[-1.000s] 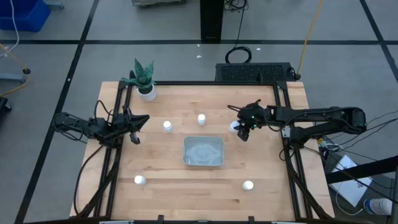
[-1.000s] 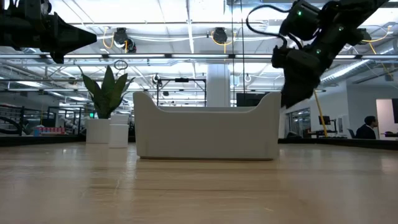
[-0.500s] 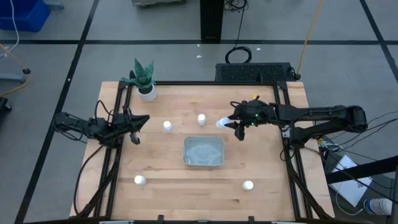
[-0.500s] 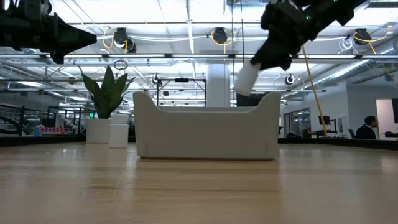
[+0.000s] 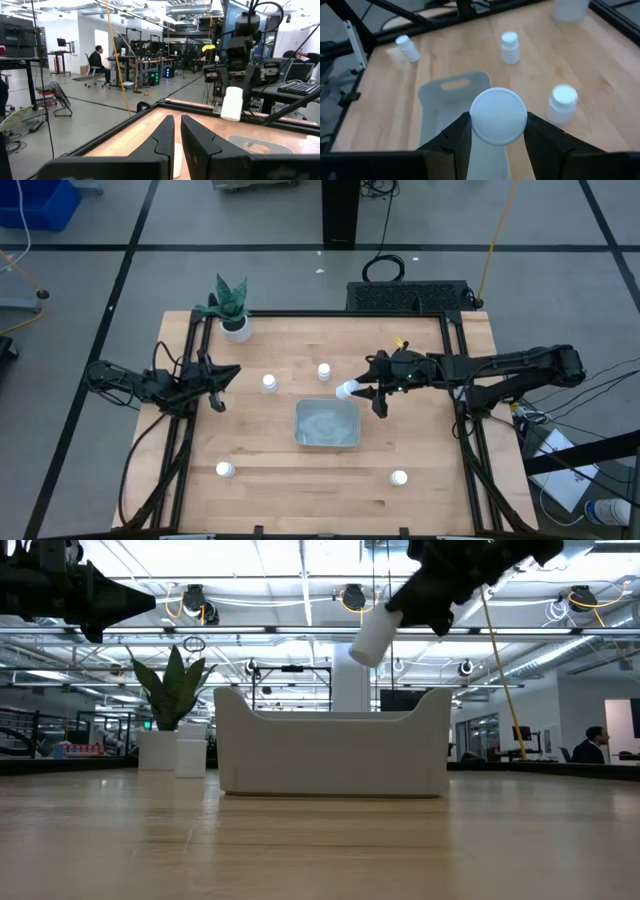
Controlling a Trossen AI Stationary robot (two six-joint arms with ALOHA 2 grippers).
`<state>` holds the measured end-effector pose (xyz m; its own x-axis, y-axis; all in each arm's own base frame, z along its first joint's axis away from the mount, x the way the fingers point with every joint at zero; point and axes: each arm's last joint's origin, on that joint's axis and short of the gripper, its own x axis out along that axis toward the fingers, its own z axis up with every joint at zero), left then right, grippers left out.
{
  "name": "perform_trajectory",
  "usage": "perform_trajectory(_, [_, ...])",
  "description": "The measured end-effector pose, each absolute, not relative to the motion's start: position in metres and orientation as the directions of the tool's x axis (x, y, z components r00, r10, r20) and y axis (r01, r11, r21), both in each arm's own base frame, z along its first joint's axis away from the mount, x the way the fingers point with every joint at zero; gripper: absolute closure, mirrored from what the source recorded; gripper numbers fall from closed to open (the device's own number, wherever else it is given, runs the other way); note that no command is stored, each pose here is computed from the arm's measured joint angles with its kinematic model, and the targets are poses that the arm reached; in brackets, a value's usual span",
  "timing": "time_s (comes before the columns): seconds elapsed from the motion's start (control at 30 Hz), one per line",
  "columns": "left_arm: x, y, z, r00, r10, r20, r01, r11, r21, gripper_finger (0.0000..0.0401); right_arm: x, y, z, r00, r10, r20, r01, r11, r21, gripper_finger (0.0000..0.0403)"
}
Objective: Pick and place pill bottles into a basket
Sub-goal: Put the white pill bottle into the gray bin
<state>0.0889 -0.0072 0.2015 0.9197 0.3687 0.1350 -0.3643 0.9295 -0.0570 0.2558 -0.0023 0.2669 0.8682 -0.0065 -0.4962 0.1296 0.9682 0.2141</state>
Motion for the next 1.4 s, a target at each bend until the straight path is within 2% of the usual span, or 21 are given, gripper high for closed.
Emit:
perform_trajectory(0.27, [0.089,-0.007,0.200,0.924,0.362,0.119,-0.359,0.932,-0.045,0.0364,0.280,0.014,0.265,0.794,0.041,-0.607,0.094,0.977,0.189,0.0260])
perform_trajectory(0.57, [0.089,-0.008,0.200,0.929,0.349,0.120,-0.346,0.937,-0.045,0.0364,0.291,0.023,0.246,0.717,0.064,-0.694,0.116,0.971,0.210,0.0260])
perform_trajectory(1.1, [0.089,-0.008,0.199,0.931,0.345,0.119,-0.342,0.939,-0.044,0.0364,0.302,0.031,0.218,0.634,0.080,-0.769,0.128,0.970,0.207,0.0260])
perform_trajectory(1.4, [0.089,-0.008,0.199,0.931,0.344,0.119,-0.342,0.939,-0.043,0.0364,0.305,0.032,0.212,0.625,0.094,-0.775,0.121,0.969,0.215,0.0260])
